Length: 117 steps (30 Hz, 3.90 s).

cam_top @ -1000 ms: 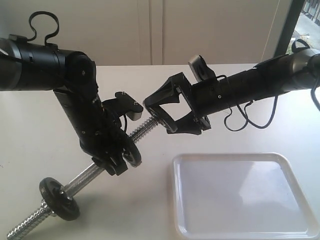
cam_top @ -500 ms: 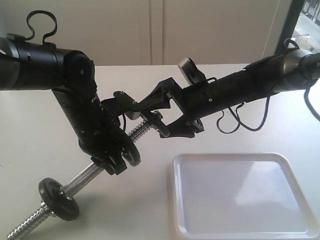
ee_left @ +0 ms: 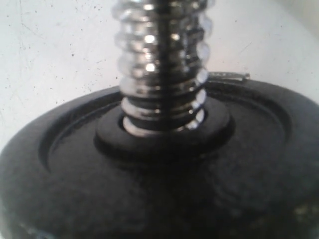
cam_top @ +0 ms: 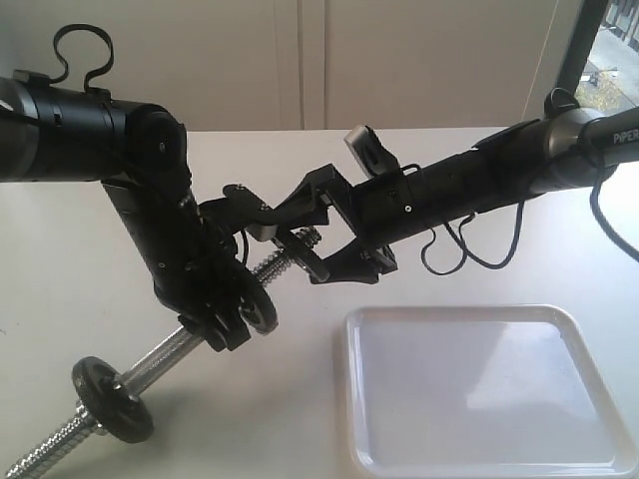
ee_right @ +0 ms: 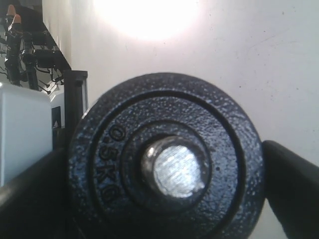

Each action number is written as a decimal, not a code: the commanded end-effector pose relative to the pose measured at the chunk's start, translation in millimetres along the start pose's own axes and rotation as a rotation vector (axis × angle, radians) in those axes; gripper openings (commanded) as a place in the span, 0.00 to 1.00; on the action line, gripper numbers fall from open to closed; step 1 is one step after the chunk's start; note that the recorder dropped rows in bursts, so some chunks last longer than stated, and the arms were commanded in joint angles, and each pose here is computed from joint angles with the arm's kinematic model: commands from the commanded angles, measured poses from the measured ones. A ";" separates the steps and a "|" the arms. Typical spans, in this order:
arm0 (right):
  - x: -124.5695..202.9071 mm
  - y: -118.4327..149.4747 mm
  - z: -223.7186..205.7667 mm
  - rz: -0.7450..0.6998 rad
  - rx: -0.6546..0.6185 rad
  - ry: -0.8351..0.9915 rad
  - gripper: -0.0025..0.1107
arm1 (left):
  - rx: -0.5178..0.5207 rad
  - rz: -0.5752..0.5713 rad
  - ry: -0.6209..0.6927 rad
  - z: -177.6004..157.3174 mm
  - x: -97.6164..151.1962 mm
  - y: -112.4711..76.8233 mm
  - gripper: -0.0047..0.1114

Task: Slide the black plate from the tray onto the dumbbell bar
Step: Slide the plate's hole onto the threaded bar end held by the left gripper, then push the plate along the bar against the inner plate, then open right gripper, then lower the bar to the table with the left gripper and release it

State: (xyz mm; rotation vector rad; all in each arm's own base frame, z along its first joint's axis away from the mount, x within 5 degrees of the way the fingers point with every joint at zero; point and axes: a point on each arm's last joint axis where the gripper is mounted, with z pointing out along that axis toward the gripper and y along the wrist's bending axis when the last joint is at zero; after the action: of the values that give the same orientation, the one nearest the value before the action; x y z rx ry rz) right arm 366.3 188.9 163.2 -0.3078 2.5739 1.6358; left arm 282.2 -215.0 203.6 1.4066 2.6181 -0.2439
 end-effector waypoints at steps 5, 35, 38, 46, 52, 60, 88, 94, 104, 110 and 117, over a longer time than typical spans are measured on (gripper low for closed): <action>9.1 24.7 12.9 -0.056 -0.118 0.070 0.11 | 0.002 -0.014 -0.087 -20.7 -7.9 -5.5 0.04; 4.0 19.5 2.9 -0.061 -0.118 0.036 0.91 | 0.003 -0.014 -0.085 -20.7 -7.7 -5.6 0.04; 0.3 15.7 -5.8 -0.052 -0.115 0.011 0.91 | 0.004 -0.014 -0.083 -20.7 -7.5 -5.6 0.04; -2.5 13.0 -11.5 -0.039 -0.117 -0.009 0.91 | 0.004 -0.014 -0.083 -20.7 -7.5 -5.6 0.04; -4.9 9.0 -18.4 -0.033 -0.111 -0.025 0.91 | 0.004 -0.014 -0.083 -20.7 -7.5 -5.6 0.04; -11.2 -2.4 -38.6 -0.013 -0.096 -0.074 0.91 | 0.004 -0.015 -0.083 -20.8 -7.3 -5.0 0.04; -18.7 -19.9 -71.0 -0.021 -0.072 -0.156 0.06 | 0.016 -0.017 -0.012 5.6 -7.3 0.1 0.04; -18.7 -19.9 -71.0 -0.028 -0.071 -0.156 0.06 | 0.017 -0.017 -0.011 5.6 -7.1 0.0 0.04; -18.7 -19.9 -71.0 -0.028 -0.071 -0.156 0.06 | 0.024 -0.010 0.026 5.5 -3.8 -0.7 0.59; -18.8 -19.8 -71.0 -0.029 -0.072 -0.157 0.06 | 0.021 -0.002 0.044 5.5 -2.2 -0.3 0.61; -18.8 -19.8 -71.0 -0.031 -0.072 -0.157 0.06 | 0.017 0.002 0.048 5.5 -1.8 0.0 0.61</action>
State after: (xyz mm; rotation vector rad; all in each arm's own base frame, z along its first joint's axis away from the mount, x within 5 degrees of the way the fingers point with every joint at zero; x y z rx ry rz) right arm 391.4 120.4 173.9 -0.1898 2.4148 1.6698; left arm 287.1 -218.0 196.9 1.4287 2.6392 -0.2302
